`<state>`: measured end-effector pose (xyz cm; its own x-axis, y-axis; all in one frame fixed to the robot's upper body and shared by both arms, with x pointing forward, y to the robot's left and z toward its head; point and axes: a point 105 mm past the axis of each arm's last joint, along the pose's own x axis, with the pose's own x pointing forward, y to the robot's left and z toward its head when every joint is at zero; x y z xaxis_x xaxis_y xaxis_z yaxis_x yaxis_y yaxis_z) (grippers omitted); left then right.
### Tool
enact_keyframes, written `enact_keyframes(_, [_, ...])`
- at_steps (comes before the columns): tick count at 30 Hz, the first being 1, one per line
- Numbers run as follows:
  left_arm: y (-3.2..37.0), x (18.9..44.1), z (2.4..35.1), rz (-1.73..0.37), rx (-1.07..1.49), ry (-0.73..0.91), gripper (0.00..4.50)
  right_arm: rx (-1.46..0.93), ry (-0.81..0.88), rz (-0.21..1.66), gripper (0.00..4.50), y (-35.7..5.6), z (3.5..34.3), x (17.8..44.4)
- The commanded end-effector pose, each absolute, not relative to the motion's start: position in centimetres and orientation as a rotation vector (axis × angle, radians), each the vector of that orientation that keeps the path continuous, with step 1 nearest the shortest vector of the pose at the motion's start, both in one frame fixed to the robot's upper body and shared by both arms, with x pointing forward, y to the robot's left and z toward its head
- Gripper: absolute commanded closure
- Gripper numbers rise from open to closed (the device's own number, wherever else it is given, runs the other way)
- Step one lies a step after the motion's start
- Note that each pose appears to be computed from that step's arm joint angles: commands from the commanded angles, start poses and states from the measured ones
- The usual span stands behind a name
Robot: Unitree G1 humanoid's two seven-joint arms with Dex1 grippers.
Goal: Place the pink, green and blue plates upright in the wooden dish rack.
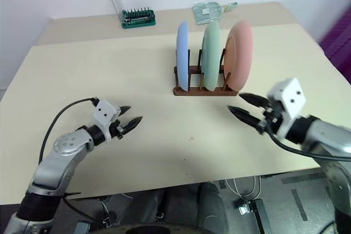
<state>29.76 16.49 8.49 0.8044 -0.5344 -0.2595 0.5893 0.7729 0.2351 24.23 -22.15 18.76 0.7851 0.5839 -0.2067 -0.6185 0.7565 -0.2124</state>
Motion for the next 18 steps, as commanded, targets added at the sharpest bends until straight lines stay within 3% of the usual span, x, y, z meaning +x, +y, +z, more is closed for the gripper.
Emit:
enact_keyframes(1, [17.5,30.1,9.4,-0.58,0.352,0.125,1.51,-0.349,0.099,0.592,2.21,-23.8,19.0,24.6])
enact_keyframes(18, [17.1,29.2,9.7,-0.524,0.323,0.103,1.51,-0.359,0.164,0.53,2.21,-26.5,14.8,27.9])
